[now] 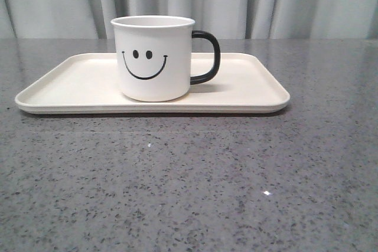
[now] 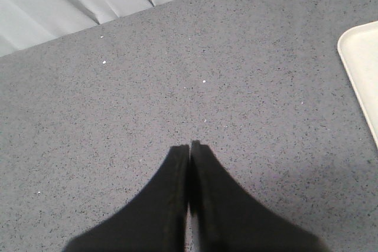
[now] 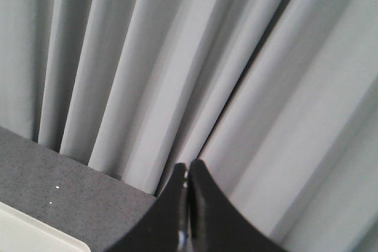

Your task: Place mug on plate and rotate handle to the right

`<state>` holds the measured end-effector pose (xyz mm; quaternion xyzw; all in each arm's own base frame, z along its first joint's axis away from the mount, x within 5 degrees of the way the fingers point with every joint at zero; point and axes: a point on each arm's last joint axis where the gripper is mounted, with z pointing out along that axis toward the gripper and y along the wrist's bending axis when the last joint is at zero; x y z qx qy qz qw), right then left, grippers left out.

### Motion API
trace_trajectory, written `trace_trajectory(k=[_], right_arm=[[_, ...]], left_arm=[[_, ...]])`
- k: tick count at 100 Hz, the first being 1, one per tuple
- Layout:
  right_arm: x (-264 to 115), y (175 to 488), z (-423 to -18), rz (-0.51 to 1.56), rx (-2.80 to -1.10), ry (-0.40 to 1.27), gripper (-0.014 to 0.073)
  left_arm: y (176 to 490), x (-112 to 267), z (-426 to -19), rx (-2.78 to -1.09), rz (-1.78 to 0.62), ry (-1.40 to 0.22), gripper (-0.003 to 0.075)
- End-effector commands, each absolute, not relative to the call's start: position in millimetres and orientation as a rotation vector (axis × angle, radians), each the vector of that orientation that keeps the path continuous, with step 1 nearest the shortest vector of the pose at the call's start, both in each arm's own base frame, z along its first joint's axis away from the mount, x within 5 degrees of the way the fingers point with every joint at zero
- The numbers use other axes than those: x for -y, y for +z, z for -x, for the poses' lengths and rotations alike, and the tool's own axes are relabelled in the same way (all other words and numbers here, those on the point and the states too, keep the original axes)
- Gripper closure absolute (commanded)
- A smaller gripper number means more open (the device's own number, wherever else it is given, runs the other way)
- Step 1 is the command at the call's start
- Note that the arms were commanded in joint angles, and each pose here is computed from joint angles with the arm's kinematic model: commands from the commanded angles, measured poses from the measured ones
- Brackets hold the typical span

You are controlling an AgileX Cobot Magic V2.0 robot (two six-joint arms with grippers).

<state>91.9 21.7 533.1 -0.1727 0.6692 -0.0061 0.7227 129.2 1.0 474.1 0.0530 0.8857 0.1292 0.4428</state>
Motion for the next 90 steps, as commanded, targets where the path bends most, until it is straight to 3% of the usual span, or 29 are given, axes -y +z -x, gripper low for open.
trace_trajectory(k=[1, 13, 34, 90], right_arm=[[-15, 517, -86, 0.287, -1.414, -0.056, 0.0715], [-10, 481, -78, 0.242, -1.408, -0.114, 0.0714], [-8, 452, -56, 0.183, -1.326, -0.152, 0.0714], [-8, 446, -48, 0.186, -1.317, -0.154, 0.0714]], left_arm=[[486, -1, -127, -2.112, -0.107, 0.290, 0.0740], [486, 1, -128, -2.098, -0.113, 0.262, 0.0740], [487, 3, -129, -2.087, -0.119, 0.233, 0.0740], [488, 4, -130, -2.071, -0.123, 0.224, 0.0740]])
